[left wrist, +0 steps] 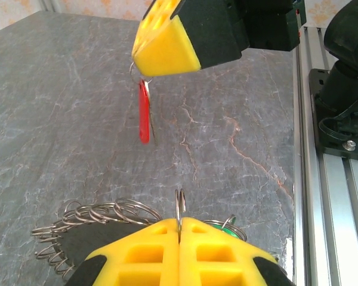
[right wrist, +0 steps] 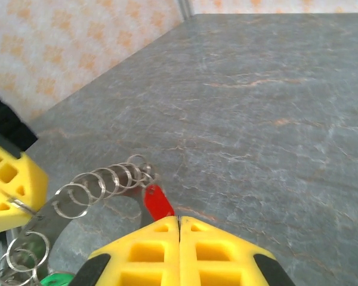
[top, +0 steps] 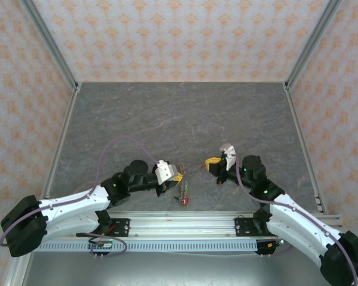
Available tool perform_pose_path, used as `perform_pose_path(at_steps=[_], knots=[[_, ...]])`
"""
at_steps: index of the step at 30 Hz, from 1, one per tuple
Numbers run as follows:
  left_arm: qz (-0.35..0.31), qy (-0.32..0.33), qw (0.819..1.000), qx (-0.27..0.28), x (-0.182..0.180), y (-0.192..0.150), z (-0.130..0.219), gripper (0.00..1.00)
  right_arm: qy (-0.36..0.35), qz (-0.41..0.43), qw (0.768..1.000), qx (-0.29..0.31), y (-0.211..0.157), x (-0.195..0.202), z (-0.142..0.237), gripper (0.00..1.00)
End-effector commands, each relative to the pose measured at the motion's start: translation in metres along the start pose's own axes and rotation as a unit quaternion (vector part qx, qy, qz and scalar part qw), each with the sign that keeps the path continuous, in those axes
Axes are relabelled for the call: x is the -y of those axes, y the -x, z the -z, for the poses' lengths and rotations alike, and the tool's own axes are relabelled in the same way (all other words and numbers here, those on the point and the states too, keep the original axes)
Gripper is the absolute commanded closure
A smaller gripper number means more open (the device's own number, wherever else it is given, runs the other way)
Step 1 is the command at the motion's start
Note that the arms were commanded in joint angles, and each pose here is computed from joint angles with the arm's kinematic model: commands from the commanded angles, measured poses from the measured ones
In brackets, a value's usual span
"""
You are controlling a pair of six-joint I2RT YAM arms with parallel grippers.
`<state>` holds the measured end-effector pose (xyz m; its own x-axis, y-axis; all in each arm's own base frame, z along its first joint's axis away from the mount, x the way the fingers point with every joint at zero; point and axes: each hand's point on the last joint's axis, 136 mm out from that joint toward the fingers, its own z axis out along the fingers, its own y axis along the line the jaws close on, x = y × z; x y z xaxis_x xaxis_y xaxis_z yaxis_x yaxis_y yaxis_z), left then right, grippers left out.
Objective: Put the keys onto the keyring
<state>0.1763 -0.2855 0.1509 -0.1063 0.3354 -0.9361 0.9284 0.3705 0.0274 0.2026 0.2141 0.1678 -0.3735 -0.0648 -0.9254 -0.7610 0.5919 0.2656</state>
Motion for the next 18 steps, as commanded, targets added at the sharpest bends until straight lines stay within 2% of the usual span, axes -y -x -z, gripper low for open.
perform_pose_path(at_steps=[1,3,7,18], knots=[[-0.029,-0.011,0.999,0.036,0.002,0.022,-0.006,1.00,0.060,0.142,0.987,0.035,0.026,-0.034,-0.002,1.00],[-0.021,-0.014,0.999,0.031,0.001,0.019,-0.012,1.00,0.077,0.177,0.981,0.024,0.020,-0.044,-0.006,1.00],[-0.008,-0.016,1.000,0.021,0.000,0.012,-0.020,1.00,0.104,0.195,0.975,0.016,0.017,-0.056,-0.012,1.00],[0.001,0.016,1.000,0.020,-0.009,0.011,-0.012,1.00,0.120,0.195,0.973,-0.001,0.006,-0.062,-0.004,1.00]])
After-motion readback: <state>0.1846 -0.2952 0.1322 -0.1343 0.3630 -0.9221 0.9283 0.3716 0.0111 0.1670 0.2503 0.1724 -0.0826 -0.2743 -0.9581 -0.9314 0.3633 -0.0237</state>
